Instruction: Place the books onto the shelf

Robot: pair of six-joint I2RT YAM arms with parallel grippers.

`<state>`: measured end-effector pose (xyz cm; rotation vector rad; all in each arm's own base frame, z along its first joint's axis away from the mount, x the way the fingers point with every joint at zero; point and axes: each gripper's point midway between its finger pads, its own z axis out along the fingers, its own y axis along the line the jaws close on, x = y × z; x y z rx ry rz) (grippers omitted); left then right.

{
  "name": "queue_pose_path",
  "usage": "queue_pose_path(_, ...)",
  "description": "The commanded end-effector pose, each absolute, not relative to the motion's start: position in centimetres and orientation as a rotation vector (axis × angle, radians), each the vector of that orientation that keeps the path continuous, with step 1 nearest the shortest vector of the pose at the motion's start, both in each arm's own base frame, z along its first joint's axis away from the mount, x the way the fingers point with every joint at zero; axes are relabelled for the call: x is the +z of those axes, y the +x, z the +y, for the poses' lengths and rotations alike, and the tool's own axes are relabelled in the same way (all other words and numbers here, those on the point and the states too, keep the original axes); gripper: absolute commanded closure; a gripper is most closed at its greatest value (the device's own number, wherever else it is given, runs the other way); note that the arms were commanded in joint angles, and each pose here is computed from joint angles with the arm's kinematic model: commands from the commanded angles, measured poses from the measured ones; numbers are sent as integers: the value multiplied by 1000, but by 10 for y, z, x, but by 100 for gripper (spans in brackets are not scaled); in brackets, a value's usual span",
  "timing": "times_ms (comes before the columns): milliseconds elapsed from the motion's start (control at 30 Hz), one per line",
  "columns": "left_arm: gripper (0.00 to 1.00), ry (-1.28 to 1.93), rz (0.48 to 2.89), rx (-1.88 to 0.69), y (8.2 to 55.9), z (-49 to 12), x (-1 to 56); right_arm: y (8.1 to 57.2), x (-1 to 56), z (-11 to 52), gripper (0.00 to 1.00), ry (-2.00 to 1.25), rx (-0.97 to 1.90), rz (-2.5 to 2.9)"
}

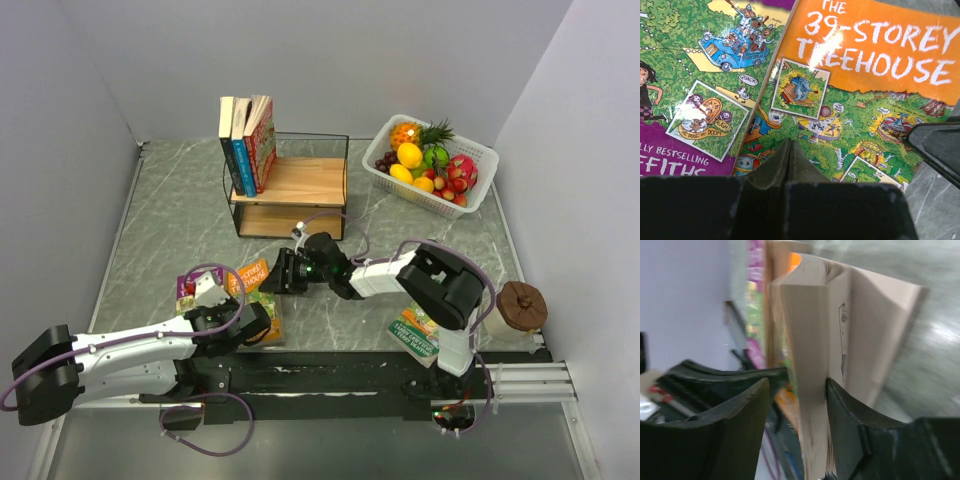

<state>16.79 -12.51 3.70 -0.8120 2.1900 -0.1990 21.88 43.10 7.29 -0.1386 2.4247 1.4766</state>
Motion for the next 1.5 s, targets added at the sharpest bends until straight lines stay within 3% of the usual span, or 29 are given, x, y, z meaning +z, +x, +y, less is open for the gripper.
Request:
queue_pose_path(0,98,-814,2250,-235,161,-135,30,193,114,460,46,-252,1792,2280)
queue_pose_path(167,98,-808,2251,-234,161,-135,31,193,103,465,60,-273,1764,2336)
queue_pose_path(300,99,-792,2254,-234,162,-137,31,191,99,461,97,-263,1750,2355)
queue_pose_path(333,99,-788,2251,-236,163,-138,33,189,95,456,100,-260,1728,2368)
queue_pose_path(567,88,-730,2182,-334,178,-153,94,180,96,388,100,-363,1282,2496)
queue_pose_path(733,77,-677,2068,-459,188,-157,160,180,154,338,100,-427,1056,2371)
queue_pose_path(833,62,-587,2005,-590,192,-169,205,172,185,319,100,-514,1011,2324)
queue_pose_path(900,41,-539,1966,-712,192,-183,231,164,203,307,100,-567,998,2290)
queue_pose_path(1033,24,-425,1822,-986,178,-190,288,158,246,288,100,-595,1008,2186)
queue_pose_path(1067,10,-406,1782,-1042,175,-190,299,157,257,285,100,-606,1037,2154)
queue_pose_path(1133,1,-343,1667,-1186,163,-191,330,152,289,277,100,-603,1093,2067)
queue_pose_path(1467,4,40,1542,-1399,125,-227,398,106,402,260,100,-746,1559,1726)
